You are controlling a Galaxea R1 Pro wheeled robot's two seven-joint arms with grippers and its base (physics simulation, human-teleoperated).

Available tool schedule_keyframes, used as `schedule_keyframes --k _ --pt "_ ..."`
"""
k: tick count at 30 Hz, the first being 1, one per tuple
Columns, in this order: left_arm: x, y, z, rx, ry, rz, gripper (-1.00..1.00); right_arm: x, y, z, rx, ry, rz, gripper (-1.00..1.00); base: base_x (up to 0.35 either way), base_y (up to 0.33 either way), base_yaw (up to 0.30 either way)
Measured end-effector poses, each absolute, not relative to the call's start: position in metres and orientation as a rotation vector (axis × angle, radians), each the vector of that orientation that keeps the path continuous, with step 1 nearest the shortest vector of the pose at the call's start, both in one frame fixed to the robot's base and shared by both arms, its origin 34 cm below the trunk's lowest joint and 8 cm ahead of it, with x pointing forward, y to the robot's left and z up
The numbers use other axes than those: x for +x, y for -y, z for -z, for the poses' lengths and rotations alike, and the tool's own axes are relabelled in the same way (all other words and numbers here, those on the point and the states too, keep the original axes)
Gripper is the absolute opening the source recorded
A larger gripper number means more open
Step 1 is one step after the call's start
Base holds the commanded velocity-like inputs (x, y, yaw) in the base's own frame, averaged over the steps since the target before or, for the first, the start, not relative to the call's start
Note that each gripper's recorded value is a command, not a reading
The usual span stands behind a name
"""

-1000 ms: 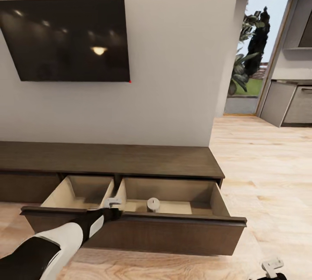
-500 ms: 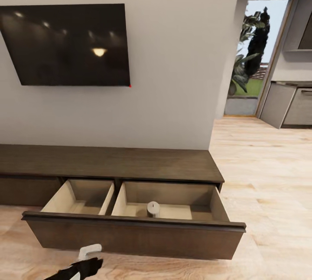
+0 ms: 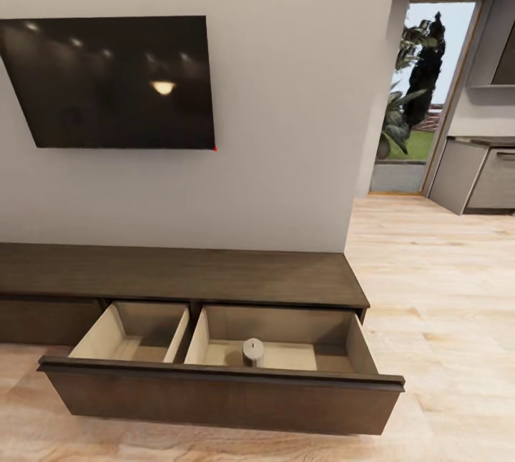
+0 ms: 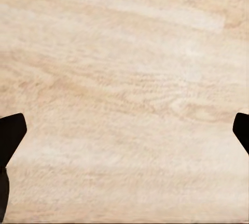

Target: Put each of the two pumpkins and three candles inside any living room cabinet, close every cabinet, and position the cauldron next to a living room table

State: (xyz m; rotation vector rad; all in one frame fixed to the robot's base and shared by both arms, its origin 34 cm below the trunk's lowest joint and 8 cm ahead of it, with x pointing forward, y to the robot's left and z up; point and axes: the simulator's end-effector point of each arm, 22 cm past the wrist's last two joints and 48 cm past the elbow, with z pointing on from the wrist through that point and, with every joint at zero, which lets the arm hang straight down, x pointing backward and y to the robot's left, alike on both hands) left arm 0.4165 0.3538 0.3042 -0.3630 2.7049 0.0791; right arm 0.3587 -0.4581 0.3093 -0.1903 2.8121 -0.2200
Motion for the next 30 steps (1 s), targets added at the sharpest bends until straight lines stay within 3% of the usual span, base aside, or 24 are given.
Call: schedule_keyframes --k 9,17,30 --pt "0.405 -0.36 -0.318 -0.551 -2.699 -0.11 1.0 0.328 0.421 -0.307 -0.172 -2.844 0.435 1.0 0.0 0.0 0.0" --pt "0.396 -0.369 -0.332 -0.56 -2.749 -0.148 1.0 0.298 0.385 -0.309 -0.181 -2.971 0.241 1.0 0.0 0.0 0.0" --pt "0.387 -0.404 -0.361 -0.455 -2.811 -0.257 1.0 0.252 0.427 -0.336 0.058 -3.026 0.345 1.0 0.0 0.0 0.0"
